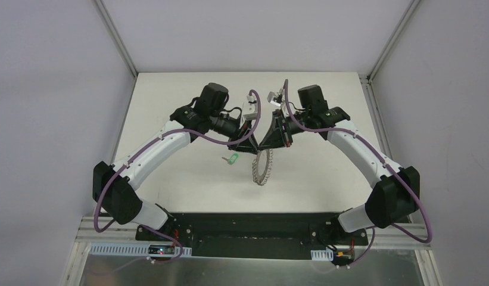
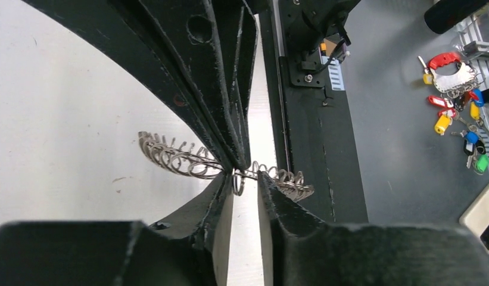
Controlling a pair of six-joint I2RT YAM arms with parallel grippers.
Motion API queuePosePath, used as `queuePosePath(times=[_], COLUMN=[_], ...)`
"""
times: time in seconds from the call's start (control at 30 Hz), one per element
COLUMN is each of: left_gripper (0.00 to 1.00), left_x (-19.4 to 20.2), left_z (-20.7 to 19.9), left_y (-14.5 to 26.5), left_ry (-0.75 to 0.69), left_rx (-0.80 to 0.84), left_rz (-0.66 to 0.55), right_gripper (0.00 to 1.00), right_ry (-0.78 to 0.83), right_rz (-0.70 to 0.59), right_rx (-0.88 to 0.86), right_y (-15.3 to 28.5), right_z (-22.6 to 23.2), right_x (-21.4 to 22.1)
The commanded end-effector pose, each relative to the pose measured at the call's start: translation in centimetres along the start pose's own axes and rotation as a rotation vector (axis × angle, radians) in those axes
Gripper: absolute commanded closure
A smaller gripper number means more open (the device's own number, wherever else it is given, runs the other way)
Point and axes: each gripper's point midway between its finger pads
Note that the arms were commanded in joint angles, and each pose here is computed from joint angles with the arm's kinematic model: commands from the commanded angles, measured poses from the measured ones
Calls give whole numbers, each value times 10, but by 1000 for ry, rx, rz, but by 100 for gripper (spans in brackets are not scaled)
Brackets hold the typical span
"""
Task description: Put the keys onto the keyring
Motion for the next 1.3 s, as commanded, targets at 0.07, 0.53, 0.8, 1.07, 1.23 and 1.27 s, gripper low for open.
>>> queuePosePath(times=[0.07, 0.53, 0.8, 1.07, 1.23, 1.27], left_gripper=[89, 100, 100, 100, 100, 100], left_x=[-15, -38, -64, -68, -63, -62], left_z=[-6, -2, -7, -13, -13, -14], left_y=[-1, 2, 4, 8, 6, 6], left_ry=[-63, 131, 272, 268, 252, 246], left_rx=[21, 6, 113, 167, 176, 180], left_rz=[-19, -159, -364, -431, -432, -432], right_gripper=[100, 64, 55, 57, 58, 58], right_ry=[70, 62, 74, 74, 81, 82], right_rz=[-44, -68, -82, -80, -98, -102], right_rx=[-27, 77, 116, 158, 170, 171], right_y=[4, 18, 27, 30, 38, 39], right_z=[14, 3, 3, -4, -3, -2], right_x=[-15, -24, -29, -24, -32, -34])
Point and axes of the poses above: each gripper's point midway between its finger pads, its own y axis back along the fingers, its own z axis along the line the jaws close on, x = y × z, and after that the axes turned 14 degrees about y, right-handed
